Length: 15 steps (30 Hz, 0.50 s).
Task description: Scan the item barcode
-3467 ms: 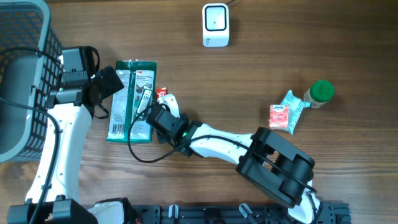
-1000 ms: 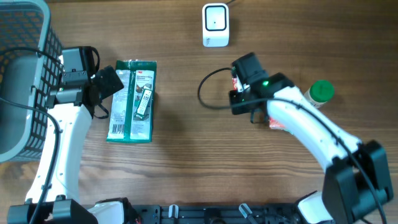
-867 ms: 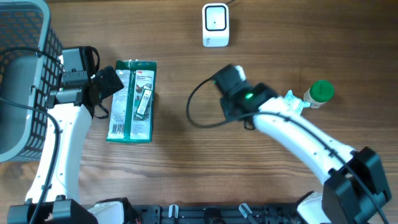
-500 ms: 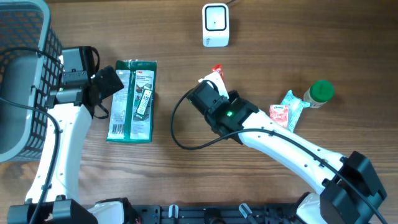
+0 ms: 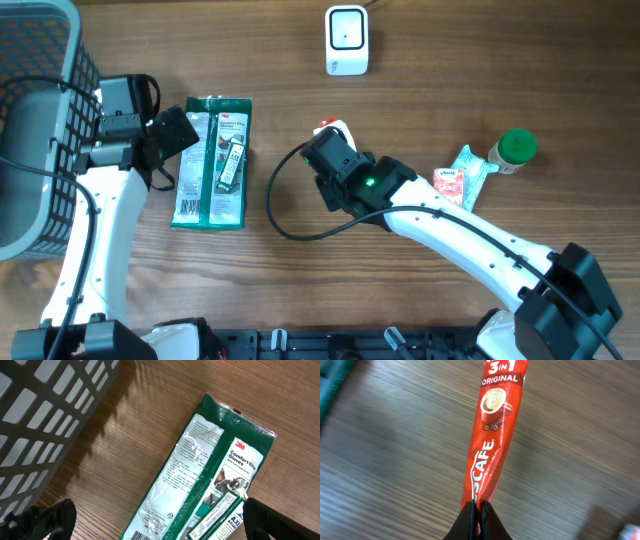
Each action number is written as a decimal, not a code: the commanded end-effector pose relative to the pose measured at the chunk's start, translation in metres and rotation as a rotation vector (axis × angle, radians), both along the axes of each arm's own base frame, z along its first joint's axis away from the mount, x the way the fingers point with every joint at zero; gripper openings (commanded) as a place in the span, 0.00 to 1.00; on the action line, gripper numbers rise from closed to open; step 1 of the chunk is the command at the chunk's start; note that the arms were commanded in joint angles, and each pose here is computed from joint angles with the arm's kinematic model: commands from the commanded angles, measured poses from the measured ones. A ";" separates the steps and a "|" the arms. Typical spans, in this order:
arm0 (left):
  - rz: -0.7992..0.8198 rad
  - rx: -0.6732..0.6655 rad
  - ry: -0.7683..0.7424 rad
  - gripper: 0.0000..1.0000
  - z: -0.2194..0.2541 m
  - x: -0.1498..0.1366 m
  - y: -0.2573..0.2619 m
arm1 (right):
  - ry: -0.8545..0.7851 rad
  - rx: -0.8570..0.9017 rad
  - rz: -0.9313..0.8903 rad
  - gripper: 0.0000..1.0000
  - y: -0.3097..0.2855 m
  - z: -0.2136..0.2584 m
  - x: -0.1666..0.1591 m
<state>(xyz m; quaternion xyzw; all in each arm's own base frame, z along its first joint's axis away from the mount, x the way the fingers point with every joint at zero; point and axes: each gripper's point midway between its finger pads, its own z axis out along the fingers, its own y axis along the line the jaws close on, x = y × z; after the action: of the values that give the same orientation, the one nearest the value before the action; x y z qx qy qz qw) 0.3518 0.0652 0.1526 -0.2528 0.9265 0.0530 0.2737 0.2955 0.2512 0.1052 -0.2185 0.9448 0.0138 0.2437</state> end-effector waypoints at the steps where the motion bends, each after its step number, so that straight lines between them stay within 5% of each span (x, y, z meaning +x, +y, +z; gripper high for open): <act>1: 0.011 -0.005 -0.014 1.00 0.003 0.001 0.001 | 0.071 0.133 0.050 0.04 0.025 0.002 -0.011; 15: 0.011 -0.005 -0.013 1.00 0.003 0.001 0.001 | 0.079 0.159 0.060 0.04 0.030 0.003 -0.012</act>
<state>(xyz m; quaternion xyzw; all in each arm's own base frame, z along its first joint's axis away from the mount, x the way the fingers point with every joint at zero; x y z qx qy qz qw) 0.3518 0.0652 0.1526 -0.2528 0.9265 0.0530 0.2737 0.2841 0.2789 0.1063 -0.2298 0.9428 0.0947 0.2221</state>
